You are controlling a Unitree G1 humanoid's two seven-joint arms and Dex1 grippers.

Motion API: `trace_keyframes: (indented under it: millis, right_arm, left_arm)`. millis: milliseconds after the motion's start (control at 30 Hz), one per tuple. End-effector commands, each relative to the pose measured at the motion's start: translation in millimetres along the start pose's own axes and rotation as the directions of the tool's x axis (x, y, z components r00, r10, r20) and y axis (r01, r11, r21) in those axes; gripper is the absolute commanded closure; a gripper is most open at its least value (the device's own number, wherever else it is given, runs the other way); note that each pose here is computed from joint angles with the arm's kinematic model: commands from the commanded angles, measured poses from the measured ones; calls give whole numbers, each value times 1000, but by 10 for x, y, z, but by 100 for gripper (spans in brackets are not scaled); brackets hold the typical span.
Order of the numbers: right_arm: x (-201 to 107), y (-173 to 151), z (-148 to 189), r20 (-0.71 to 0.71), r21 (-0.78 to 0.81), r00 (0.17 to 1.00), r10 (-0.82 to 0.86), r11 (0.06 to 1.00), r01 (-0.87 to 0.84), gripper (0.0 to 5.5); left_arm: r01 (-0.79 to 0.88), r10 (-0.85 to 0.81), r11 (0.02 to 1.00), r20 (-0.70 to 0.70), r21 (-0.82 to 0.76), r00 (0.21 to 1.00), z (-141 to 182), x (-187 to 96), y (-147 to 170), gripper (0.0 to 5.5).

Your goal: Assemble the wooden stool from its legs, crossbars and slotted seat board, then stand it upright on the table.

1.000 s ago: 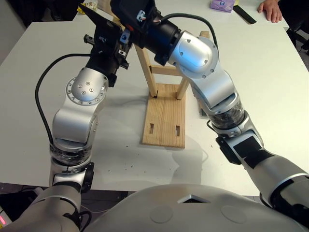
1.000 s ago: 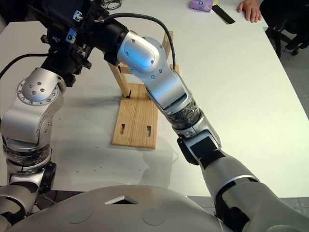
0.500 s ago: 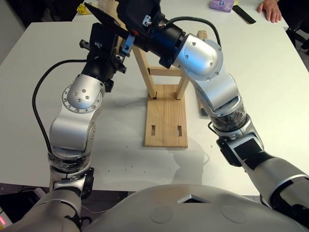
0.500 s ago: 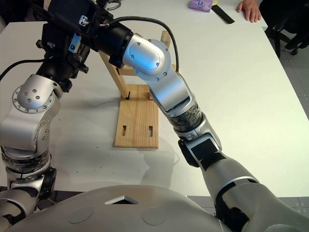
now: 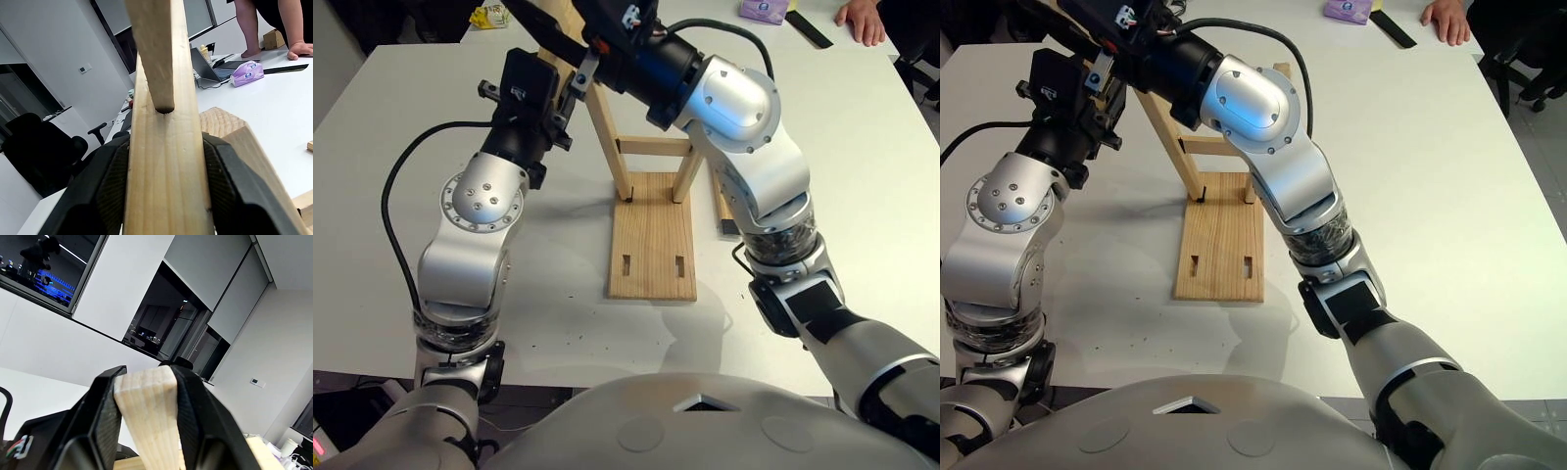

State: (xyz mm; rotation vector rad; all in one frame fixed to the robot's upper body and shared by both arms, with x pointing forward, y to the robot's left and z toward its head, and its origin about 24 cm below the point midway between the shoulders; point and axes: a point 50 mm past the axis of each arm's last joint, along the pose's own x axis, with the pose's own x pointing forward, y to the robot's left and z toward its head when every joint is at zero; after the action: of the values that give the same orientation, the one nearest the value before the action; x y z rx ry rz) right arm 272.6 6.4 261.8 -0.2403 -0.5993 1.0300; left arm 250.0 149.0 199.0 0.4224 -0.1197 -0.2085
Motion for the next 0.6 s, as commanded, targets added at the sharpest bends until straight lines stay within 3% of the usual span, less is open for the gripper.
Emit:
trace_keyframes:
  millis: [33, 600]
  right_arm:
    - [17, -47, -1, -14, 19, 1000, 6, 1000, -5, 405]
    - [-32, -161, -103, -65, 0, 998, -20, 1000, 20, 411]
  left_arm:
    - [81, -80, 997, 72, 2, 994, 95, -38, -120, 344]
    - [119, -116, 993, 136, -20, 984, 174, -97, -190, 345]
